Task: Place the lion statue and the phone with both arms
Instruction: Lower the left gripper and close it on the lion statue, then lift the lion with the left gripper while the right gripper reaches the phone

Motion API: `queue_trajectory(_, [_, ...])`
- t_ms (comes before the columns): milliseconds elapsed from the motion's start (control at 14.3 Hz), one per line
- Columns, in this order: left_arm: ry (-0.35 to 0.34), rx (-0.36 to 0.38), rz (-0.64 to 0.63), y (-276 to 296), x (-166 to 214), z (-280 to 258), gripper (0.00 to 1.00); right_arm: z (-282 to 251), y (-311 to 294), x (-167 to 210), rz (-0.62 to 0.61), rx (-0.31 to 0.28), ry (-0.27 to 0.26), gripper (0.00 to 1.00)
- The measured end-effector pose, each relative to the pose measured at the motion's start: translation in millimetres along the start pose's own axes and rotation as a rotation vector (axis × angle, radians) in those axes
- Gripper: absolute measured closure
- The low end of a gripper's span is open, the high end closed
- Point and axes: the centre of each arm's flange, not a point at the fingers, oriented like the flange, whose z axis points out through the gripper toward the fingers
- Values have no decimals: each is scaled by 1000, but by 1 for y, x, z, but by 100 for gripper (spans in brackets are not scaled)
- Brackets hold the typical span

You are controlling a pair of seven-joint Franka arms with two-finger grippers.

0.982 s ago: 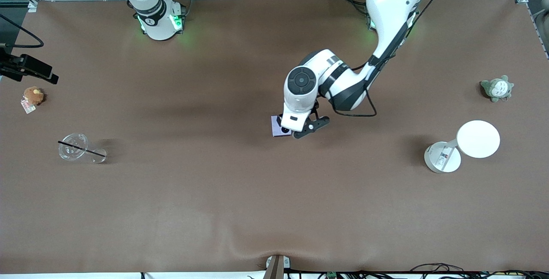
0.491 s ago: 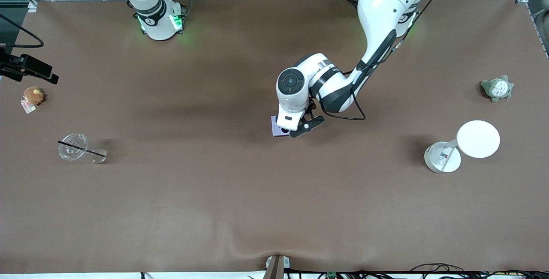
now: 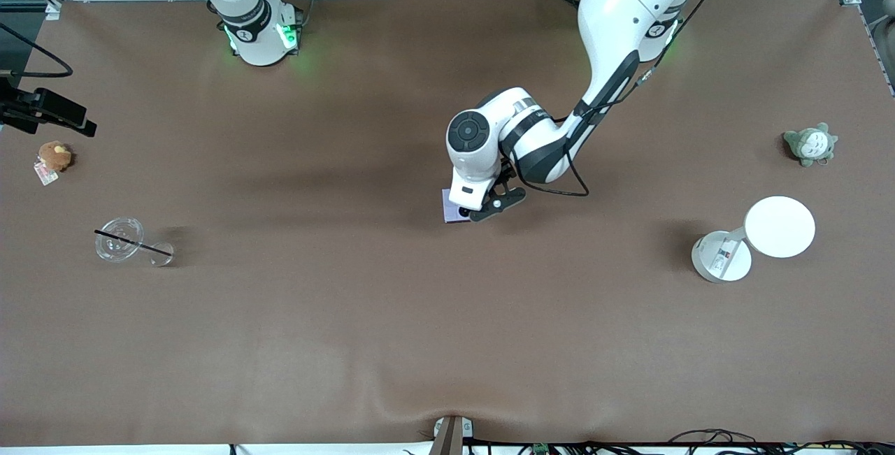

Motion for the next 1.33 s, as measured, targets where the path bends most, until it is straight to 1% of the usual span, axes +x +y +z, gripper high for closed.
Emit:
queue_trajectory(70, [0,1,2,0,-2,0,0,1,0,0,-16,0,-2,0])
queue_trajectory(140, [0,3,6,1,-4,1,4,2,0,1,-30,0,-4,0])
queue_trajectory(351, [-2,15,13,-1,-9,7,7,3,0,2,-41,0,-6,0])
queue_trajectory(421, [-3,18,14,-1,-9,8,15,3,0,2,-41,0,-6,0])
queue_trajectory(491, [-3,19,14,-2,-9,9,21,3,0,2,-41,0,-6,0])
queue_trajectory(701, [-5,28,15,-3,-10,11,22,6,-2,3,-47,0,-14,0])
queue_trajectory(771, [-6,33,17,-4,-11,13,26,12,-7,7,-59,0,-25,0])
queue_trajectory(911, [-8,39,19,-6,-13,16,29,37,-28,21,-96,-2,-69,0])
queue_trajectory(982, [-8,40,20,-6,-14,17,29,53,-41,30,-117,-3,-96,0])
queue_trajectory(1052, [-8,40,22,-5,-15,17,33,71,-53,38,-135,-2,-124,0])
queue_trajectory(1122, [-8,40,23,-5,-15,17,33,89,-63,47,-149,8,-153,0])
queue_trajectory(1192, [-8,41,24,-5,-16,17,41,109,-73,55,-161,24,-178,0])
queue_trajectory(1262, [-8,41,24,-5,-16,17,51,127,-82,63,-166,48,-197,0])
queue_trajectory(1332, [-8,42,24,-5,-16,17,59,144,-87,71,-165,83,-214,0])
